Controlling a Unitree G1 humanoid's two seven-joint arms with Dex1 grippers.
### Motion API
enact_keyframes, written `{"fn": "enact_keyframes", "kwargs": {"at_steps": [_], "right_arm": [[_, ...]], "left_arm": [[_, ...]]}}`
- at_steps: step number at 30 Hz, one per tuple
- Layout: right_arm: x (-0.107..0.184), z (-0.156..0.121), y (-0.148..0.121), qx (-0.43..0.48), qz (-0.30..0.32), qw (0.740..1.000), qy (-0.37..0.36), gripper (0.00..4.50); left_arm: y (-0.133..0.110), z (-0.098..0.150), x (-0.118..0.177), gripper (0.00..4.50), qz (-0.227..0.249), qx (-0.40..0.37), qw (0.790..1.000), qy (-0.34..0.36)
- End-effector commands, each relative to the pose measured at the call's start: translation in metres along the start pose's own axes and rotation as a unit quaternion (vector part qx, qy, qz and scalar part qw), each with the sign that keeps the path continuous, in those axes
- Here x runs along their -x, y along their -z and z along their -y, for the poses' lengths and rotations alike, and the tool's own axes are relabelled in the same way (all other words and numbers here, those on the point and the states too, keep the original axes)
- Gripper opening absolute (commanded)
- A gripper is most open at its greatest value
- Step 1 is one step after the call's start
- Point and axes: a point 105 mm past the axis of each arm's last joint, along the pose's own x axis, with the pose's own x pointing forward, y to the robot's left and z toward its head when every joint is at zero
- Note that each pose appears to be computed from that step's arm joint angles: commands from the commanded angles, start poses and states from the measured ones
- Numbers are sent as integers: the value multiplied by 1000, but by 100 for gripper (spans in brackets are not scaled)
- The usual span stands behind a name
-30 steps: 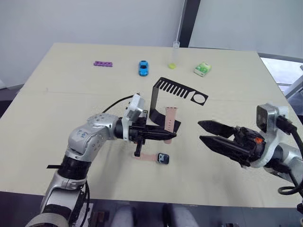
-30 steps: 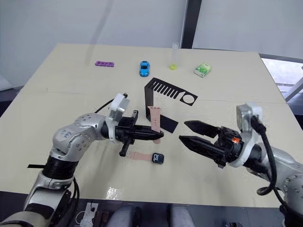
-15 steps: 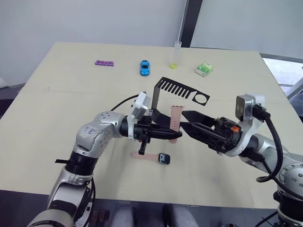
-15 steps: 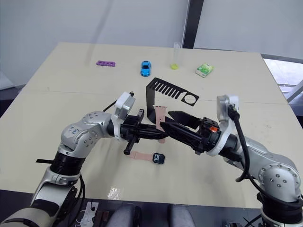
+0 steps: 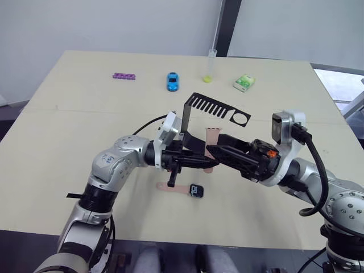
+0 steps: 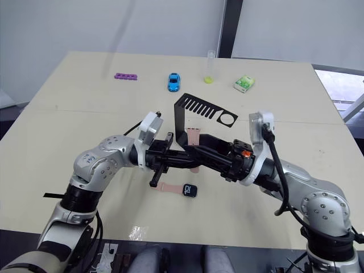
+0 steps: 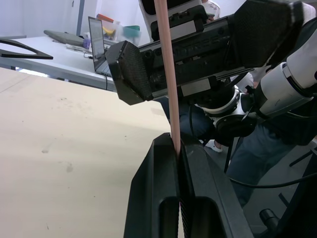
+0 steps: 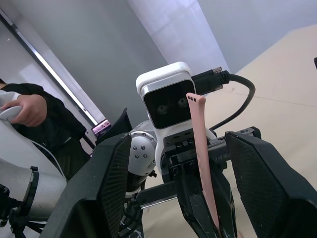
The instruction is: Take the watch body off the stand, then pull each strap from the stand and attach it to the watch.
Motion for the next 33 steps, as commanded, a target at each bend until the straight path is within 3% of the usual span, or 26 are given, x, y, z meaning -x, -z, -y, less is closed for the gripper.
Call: {"fn": "enact_keyframes", "kwargs": {"at_steps": [1, 6, 7, 33], "right_arm": [[-2, -4, -8, 15, 19, 1000, -6, 320], [-2, -4, -15, 12, 45, 999, -7, 320], [-2, -4, -16, 12, 48, 999, -5, 268], [-2, -3, -15, 14, 65, 998, 6, 268]], "left_arm": [[-9, 5, -3, 0, 13, -18, 1000, 8], [-11, 5, -3, 0, 21, -15, 1000, 4], [-12, 5, -2, 0, 22, -14, 1000, 4], [-17, 5, -3, 0, 35, -13, 999, 2]]}}
